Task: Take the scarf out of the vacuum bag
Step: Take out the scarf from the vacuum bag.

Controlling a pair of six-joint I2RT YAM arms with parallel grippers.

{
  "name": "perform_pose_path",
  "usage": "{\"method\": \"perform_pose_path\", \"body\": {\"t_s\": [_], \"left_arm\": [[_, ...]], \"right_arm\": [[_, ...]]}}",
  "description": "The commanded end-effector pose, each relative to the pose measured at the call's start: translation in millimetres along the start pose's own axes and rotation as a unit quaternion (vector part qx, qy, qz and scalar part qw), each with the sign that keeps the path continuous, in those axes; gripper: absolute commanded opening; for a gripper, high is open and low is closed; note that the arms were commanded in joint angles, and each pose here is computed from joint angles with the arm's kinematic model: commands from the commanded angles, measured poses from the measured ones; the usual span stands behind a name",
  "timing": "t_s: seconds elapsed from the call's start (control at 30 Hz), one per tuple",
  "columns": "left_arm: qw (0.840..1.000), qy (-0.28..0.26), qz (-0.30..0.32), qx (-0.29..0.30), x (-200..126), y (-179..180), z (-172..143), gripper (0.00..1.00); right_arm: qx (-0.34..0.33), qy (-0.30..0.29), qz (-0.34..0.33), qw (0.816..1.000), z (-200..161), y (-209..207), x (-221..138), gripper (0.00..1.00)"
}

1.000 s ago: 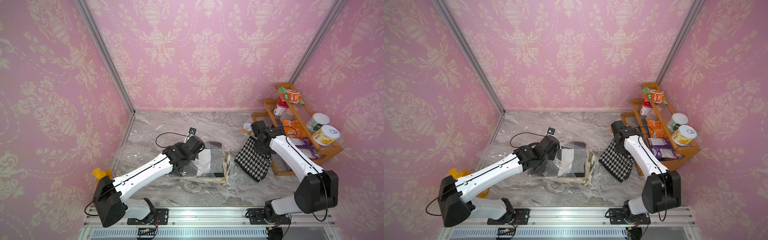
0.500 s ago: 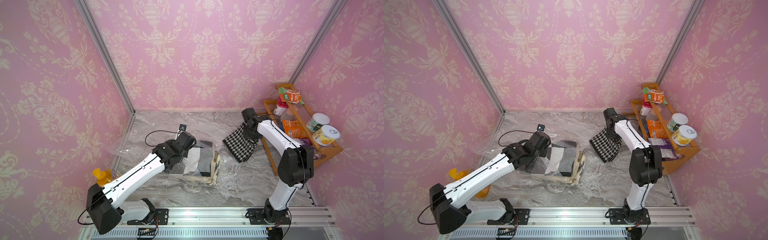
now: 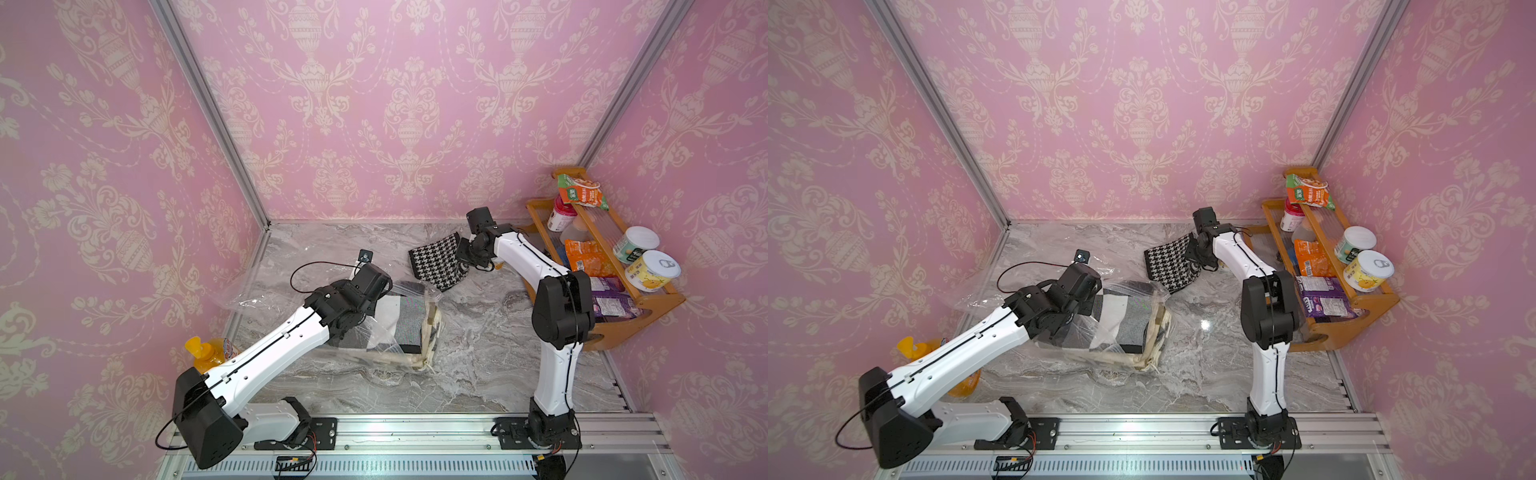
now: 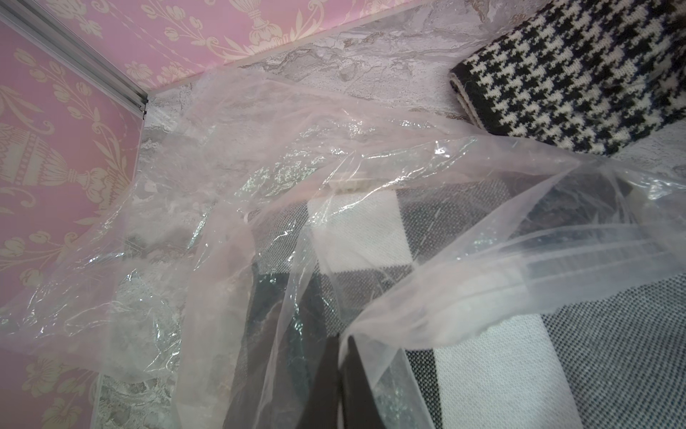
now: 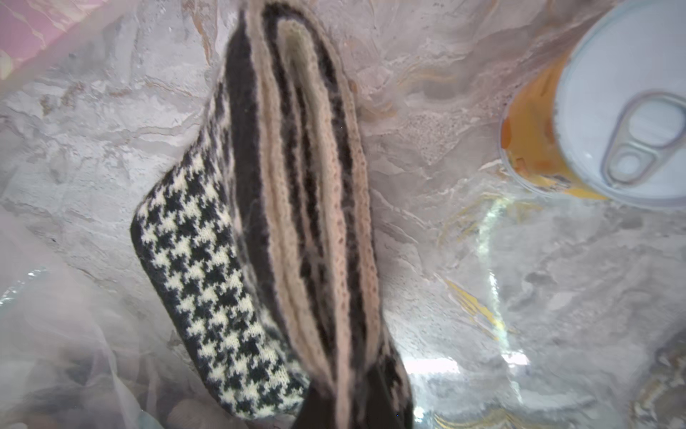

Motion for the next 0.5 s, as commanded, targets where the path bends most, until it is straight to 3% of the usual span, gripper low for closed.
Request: {"method": "perform_pose_path", "body": {"t_s": [0.0, 0.37, 0.47], "left_arm": [[1.0, 0.006, 0.001, -0.008, -6, 6, 0, 0.0], [1.0, -0.005, -0.024, 0.015, -7, -23, 5, 0.0], [0.999, -0.009, -0.026, 0.031, -9, -36, 8, 0.0]], "right_arm": [[0.063, -0.009, 0.073, 0.995, 24, 21, 2, 0.0], [0.089, 0.015, 0.074, 0.993, 49, 5, 17, 0.02], [0.084, 0.034, 0.067, 0.994, 48, 0, 21, 0.48]]}}
Point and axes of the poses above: each gripper's point midway between its finger pads, its own x axis out along the fingers, its own y axis along the line the jaws close on, z = x × y, the point moved 2 cm from there along -x, back along the fingers, and after that the axes turned 8 degrees about x, right-handed, at the moved point
